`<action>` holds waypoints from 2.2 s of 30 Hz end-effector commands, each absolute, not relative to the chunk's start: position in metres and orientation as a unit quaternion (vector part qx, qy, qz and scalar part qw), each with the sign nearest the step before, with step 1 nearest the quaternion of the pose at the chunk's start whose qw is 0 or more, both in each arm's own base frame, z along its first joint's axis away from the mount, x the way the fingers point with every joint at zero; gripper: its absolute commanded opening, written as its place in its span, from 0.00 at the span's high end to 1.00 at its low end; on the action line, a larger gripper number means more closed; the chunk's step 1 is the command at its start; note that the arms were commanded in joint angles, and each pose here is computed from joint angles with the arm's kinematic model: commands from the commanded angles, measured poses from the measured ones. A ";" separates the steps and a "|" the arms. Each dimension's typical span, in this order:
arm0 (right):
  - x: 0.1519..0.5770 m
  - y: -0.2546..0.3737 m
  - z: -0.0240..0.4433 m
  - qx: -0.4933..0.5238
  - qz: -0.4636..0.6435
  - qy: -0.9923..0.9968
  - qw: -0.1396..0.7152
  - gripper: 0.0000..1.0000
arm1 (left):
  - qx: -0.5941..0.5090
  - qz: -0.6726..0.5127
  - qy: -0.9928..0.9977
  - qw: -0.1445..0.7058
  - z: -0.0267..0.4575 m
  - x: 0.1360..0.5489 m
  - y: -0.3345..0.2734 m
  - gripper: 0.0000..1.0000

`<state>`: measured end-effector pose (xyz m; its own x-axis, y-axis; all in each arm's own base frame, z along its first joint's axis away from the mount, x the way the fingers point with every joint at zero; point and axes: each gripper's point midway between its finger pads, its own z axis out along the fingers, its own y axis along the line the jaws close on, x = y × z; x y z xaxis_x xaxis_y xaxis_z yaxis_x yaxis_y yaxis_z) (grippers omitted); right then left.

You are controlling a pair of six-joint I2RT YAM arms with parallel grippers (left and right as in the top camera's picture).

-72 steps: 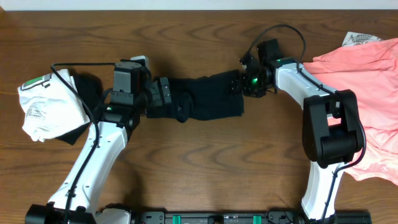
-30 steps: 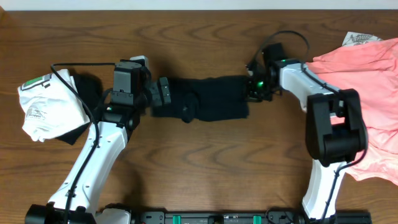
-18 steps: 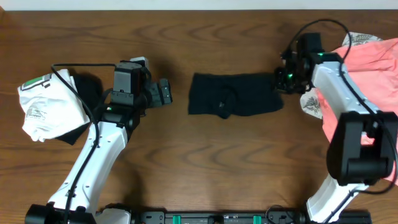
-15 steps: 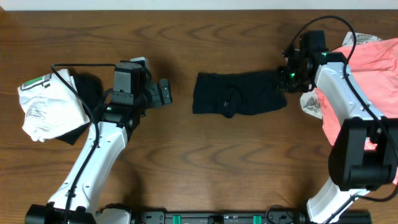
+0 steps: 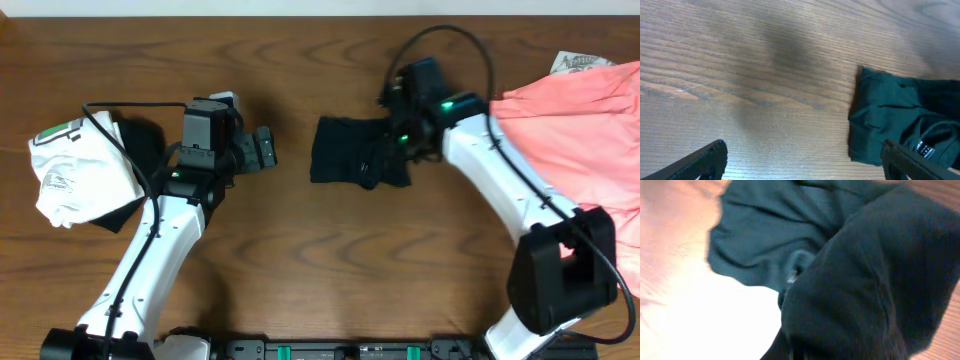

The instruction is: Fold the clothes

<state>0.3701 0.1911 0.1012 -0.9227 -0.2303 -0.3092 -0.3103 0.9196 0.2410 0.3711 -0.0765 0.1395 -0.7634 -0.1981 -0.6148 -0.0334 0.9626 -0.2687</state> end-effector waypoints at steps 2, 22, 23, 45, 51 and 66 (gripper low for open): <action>0.373 0.216 0.114 -0.135 0.148 0.965 0.172 0.99 | -0.058 -0.120 0.934 0.331 0.138 0.369 -0.076 0.02; 0.385 0.284 0.074 -0.155 0.191 0.951 0.186 0.99 | -0.059 -0.117 0.939 0.319 0.133 0.364 -0.076 0.02; 0.384 0.284 0.069 -0.155 0.189 0.952 0.182 0.99 | -0.059 -0.117 0.939 0.318 0.133 0.363 -0.076 0.02; 0.357 0.349 0.075 -0.334 0.221 0.891 0.214 0.25 | -0.059 -0.117 0.939 0.318 0.133 0.363 -0.076 0.02; 0.363 0.340 0.068 -0.329 0.205 0.897 0.212 0.18 | -0.056 -0.125 0.939 0.315 0.133 0.362 -0.079 0.02; 0.385 0.290 0.177 -0.295 0.258 0.878 0.276 0.29 | -0.056 -0.125 0.938 0.317 0.134 0.363 -0.079 0.02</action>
<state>0.3768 0.2970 0.1213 -0.7345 -0.4187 -0.5341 -0.6284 0.7169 0.3020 0.3621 -0.0788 0.1327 -0.7940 -0.1922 -0.5768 -0.0320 0.9606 -0.2761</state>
